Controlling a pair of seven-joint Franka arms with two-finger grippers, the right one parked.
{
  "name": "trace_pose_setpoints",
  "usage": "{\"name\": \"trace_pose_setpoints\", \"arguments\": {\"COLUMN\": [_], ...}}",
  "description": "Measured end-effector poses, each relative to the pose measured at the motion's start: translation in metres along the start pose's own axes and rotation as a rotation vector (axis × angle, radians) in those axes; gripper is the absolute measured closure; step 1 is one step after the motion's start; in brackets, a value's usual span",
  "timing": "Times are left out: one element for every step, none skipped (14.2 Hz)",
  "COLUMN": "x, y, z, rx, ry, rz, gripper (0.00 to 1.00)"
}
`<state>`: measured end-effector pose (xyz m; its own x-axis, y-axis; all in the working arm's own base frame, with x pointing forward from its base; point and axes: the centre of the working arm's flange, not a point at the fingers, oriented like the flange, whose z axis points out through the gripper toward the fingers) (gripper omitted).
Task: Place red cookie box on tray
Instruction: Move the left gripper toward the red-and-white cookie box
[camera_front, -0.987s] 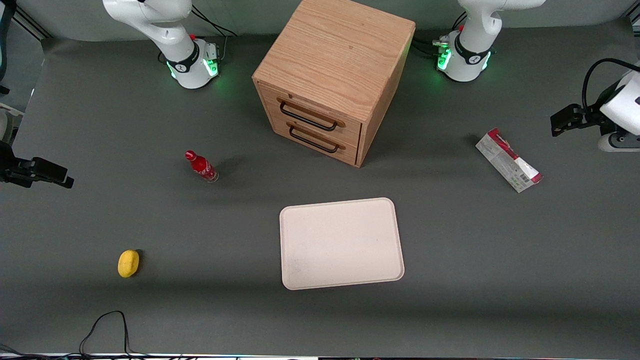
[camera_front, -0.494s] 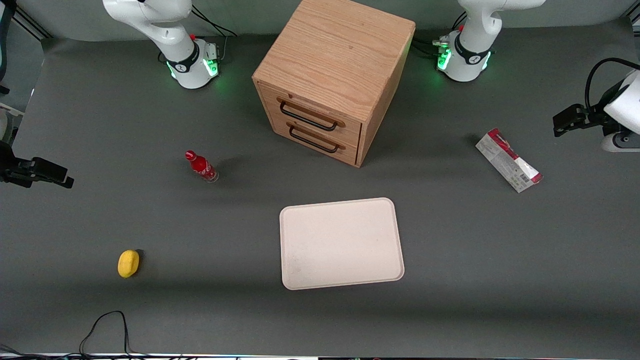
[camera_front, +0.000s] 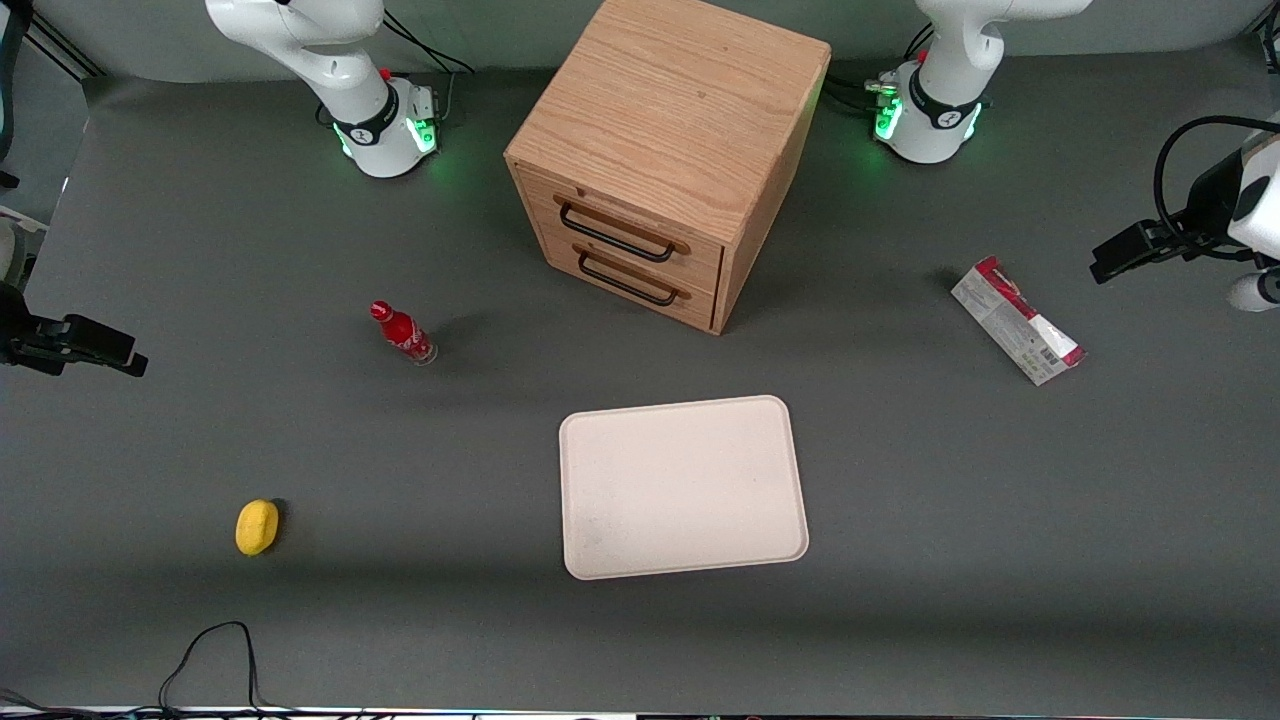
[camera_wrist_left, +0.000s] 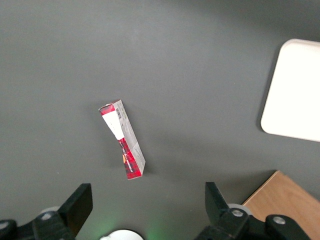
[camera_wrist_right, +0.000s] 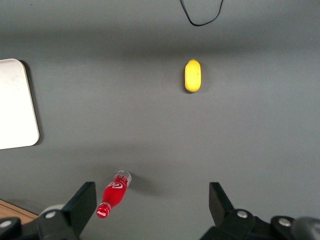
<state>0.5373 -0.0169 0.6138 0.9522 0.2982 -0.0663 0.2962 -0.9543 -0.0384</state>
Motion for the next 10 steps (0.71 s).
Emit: {"name": "trace_pose_setpoints", "arguments": {"x": [0.002, 0.004, 0.007, 0.008, 0.009, 0.010, 0.012, 0.014, 0.013, 0.010], "y": [-0.004, -0.009, -0.015, -0.020, -0.026, -0.035, -0.048, -0.062, -0.077, -0.086], "z": [0.002, 0.005, 0.007, 0.009, 0.010, 0.011, 0.011, 0.011, 0.011, 0.010], "rx": [0.005, 0.011, 0.014, 0.018, 0.021, 0.023, 0.024, 0.021, 0.018, 0.016], "ry": [-0.014, -0.032, -0.041, -0.050, -0.059, -0.066, -0.074, -0.078, -0.082, -0.086], "rz": [-0.044, -0.088, -0.140, -0.185, -0.225, -0.260, -0.291, -0.318, -0.343, -0.359], "gripper": [0.00, 0.00, 0.00, 0.00, 0.00, 0.00, 0.00, 0.00, 0.00, 0.00]}}
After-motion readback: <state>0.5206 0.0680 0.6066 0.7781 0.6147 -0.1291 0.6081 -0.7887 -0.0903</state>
